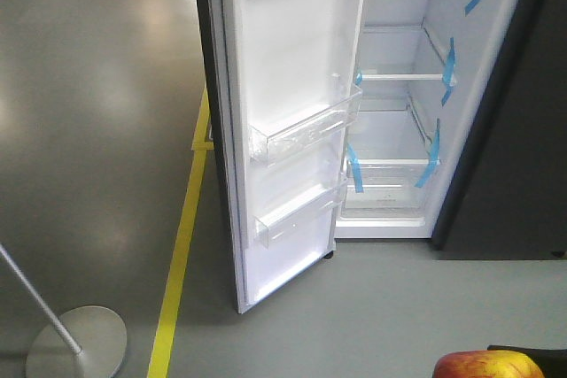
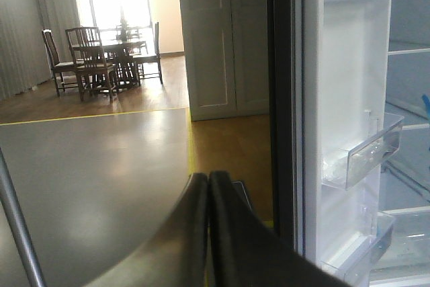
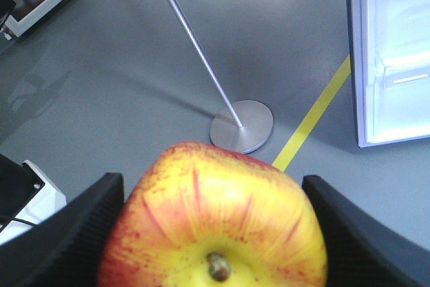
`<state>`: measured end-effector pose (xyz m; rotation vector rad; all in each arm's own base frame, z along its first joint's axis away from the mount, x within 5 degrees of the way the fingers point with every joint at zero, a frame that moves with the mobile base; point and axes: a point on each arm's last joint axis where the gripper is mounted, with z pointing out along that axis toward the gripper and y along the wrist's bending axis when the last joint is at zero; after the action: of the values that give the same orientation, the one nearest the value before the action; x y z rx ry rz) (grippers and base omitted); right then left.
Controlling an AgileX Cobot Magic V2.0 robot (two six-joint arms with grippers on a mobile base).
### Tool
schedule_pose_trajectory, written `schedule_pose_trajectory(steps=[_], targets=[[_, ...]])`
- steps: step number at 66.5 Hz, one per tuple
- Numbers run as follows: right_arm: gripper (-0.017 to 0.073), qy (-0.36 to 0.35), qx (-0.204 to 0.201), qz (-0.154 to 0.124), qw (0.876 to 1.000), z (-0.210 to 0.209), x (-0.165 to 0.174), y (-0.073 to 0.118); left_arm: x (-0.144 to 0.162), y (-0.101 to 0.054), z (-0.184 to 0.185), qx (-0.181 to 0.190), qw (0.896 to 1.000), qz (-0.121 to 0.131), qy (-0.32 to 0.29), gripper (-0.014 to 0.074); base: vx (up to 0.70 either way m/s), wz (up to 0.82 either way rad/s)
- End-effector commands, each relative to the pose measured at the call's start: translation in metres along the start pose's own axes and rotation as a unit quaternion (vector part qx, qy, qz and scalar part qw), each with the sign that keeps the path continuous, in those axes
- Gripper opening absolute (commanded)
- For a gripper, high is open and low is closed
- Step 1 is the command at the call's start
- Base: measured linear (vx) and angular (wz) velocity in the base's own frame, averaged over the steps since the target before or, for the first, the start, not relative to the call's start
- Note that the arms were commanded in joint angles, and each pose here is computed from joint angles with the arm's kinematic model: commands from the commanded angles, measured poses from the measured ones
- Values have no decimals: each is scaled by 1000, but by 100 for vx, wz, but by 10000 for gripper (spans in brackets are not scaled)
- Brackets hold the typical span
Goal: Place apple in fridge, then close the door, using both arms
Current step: 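Approach the refrigerator door bins with the apple held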
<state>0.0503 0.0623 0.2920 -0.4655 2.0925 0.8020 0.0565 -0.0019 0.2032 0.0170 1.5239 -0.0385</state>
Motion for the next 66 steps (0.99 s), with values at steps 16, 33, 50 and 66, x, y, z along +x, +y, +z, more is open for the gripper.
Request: schedule_pose_trajectory(steps=[16, 33, 50, 66], targets=[[150, -36, -10, 6, 999, -3, -11, 4, -13, -1, -2, 7, 999, -8, -50, -6, 14, -1], [150, -36, -10, 6, 999, -3, -11, 4, -13, -1, -2, 7, 999, -8, -50, -6, 14, -1], [150, -36, -10, 6, 999, -3, -11, 4, -13, -1, -2, 7, 999, -8, -50, -6, 13, 1], [150, -36, -10, 6, 999, -3, -11, 4, -13, -1, -2, 7, 999, -8, -50, -6, 12, 3]])
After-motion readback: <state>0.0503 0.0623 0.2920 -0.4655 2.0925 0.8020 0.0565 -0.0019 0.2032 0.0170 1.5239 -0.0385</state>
